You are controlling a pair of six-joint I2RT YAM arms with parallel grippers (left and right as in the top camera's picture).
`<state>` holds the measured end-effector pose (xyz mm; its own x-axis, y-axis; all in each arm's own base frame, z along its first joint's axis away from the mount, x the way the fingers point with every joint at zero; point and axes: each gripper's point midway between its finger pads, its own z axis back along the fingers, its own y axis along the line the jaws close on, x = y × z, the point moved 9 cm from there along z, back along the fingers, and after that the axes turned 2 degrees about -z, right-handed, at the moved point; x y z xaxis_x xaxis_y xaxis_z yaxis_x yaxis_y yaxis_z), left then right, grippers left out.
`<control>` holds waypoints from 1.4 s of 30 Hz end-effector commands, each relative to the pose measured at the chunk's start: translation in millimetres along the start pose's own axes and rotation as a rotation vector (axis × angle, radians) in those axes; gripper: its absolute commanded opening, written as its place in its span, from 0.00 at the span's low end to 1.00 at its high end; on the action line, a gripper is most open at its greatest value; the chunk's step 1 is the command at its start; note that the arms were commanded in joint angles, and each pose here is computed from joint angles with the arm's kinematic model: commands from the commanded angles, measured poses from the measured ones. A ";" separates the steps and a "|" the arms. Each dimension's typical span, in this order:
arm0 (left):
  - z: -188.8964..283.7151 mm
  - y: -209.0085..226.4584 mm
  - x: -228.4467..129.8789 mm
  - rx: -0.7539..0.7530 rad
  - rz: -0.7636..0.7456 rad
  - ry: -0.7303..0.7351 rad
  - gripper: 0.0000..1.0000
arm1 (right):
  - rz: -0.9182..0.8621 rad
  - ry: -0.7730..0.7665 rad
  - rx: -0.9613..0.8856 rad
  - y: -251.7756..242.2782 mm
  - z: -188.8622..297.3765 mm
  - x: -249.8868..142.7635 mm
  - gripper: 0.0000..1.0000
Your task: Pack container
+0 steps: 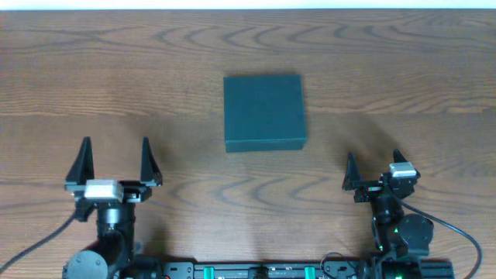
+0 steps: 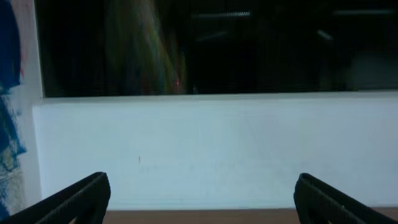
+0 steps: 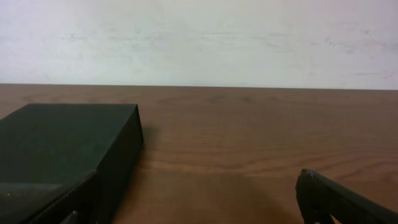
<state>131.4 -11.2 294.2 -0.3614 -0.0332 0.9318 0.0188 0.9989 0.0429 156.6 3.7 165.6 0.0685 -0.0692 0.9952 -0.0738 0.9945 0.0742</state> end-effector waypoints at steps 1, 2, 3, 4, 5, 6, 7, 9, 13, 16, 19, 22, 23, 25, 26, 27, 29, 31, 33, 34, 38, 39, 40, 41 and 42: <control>7.7 0.4 -16.9 -0.002 -0.024 -0.030 0.95 | 0.010 -0.001 -0.018 -2.6 0.4 -0.4 0.99; 7.4 1.6 -23.3 0.011 -0.029 -0.037 0.95 | 0.010 -0.001 -0.018 -2.6 0.4 -0.4 0.99; 7.2 3.3 -31.6 0.025 -0.035 -0.030 0.95 | 0.010 -0.001 -0.018 -2.6 0.4 -0.4 0.99; 7.4 4.0 -36.7 0.032 -0.040 -0.022 0.95 | 0.010 -0.001 -0.018 -2.6 0.4 -0.3 0.99; 7.5 5.4 -45.1 0.043 -0.050 0.000 0.95 | 0.010 -0.001 -0.018 -2.6 0.4 -0.4 0.99; 8.2 6.3 -58.8 0.052 -0.057 0.036 0.95 | 0.010 -0.001 -0.018 -2.6 0.4 -0.4 0.99; 9.0 6.3 -69.1 0.054 -0.062 0.061 0.95 | 0.010 -0.001 -0.018 -2.6 0.4 -0.3 0.99; 10.5 6.0 -84.3 0.051 -0.066 0.130 0.95 | 0.010 -0.001 -0.018 -2.6 0.4 -0.3 0.99; 13.4 5.8 -100.3 0.048 -0.078 0.233 0.95 | 0.010 -0.001 -0.018 -2.6 0.4 -0.4 0.99; 18.9 4.6 -118.5 0.035 -0.080 0.355 0.95 | 0.010 -0.001 -0.018 -2.6 0.4 -0.4 0.99; 26.6 3.9 -136.1 0.029 -0.068 0.478 0.95 | 0.010 -0.001 -0.018 -2.6 0.4 -0.4 0.99; 30.6 3.6 -143.5 0.024 -0.077 0.533 0.95 | 0.010 -0.001 -0.018 -2.6 0.4 -0.4 0.99; 30.6 3.6 -143.6 0.023 -0.077 0.533 0.95 | 0.010 -0.001 -0.018 -2.6 0.4 -0.3 0.99; 30.6 3.6 -143.5 0.018 -0.098 0.533 0.95 | 0.010 -0.001 -0.018 -2.6 0.4 -0.4 0.99; 30.5 3.5 -143.4 0.015 -0.101 0.532 0.95 | 0.010 -0.001 -0.018 -2.6 0.4 -0.4 0.99; 30.5 3.5 -143.4 0.015 -0.101 0.533 0.95 | 0.010 -0.001 -0.018 -2.6 0.4 -0.4 0.99; 30.5 3.4 -143.3 0.014 -0.101 0.532 0.95 | 0.010 -0.001 -0.018 -2.6 0.4 -0.4 0.99; 30.5 3.4 -143.3 0.014 -0.101 0.532 0.95 | 0.010 -0.001 -0.018 -2.6 0.4 -0.3 0.99; 30.5 3.4 -143.4 0.014 -0.101 0.533 0.95 | 0.010 -0.001 -0.018 -2.6 0.4 -0.4 0.99; 30.5 3.4 -143.4 0.014 -0.101 0.533 0.95 | 0.010 -0.001 -0.018 -2.6 0.4 -0.4 0.99; 30.5 3.4 -143.4 0.014 -0.101 0.533 0.95 | 0.010 -0.001 -0.018 -2.6 0.4 -0.3 0.99; 30.5 3.4 -143.4 0.014 -0.101 0.533 0.95 | 0.010 -0.001 -0.018 -2.6 0.4 -0.4 0.99; 30.5 3.4 -143.4 0.014 -0.101 0.533 0.95 | 0.010 -0.001 -0.018 -2.6 0.4 -0.3 0.99; 30.5 3.4 -143.4 0.014 -0.101 0.533 0.95 | 0.010 -0.001 -0.018 -2.6 0.4 -0.4 0.99; 30.5 3.4 -143.4 0.014 -0.101 0.533 0.95 | 0.010 -0.001 -0.018 -2.6 0.4 -0.4 0.99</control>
<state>155.6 -3.5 162.4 0.1011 -0.1140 0.9883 -0.0041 0.9934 0.1150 156.6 3.7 165.6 0.0685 -0.0692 0.9952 -0.0738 0.9945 0.0742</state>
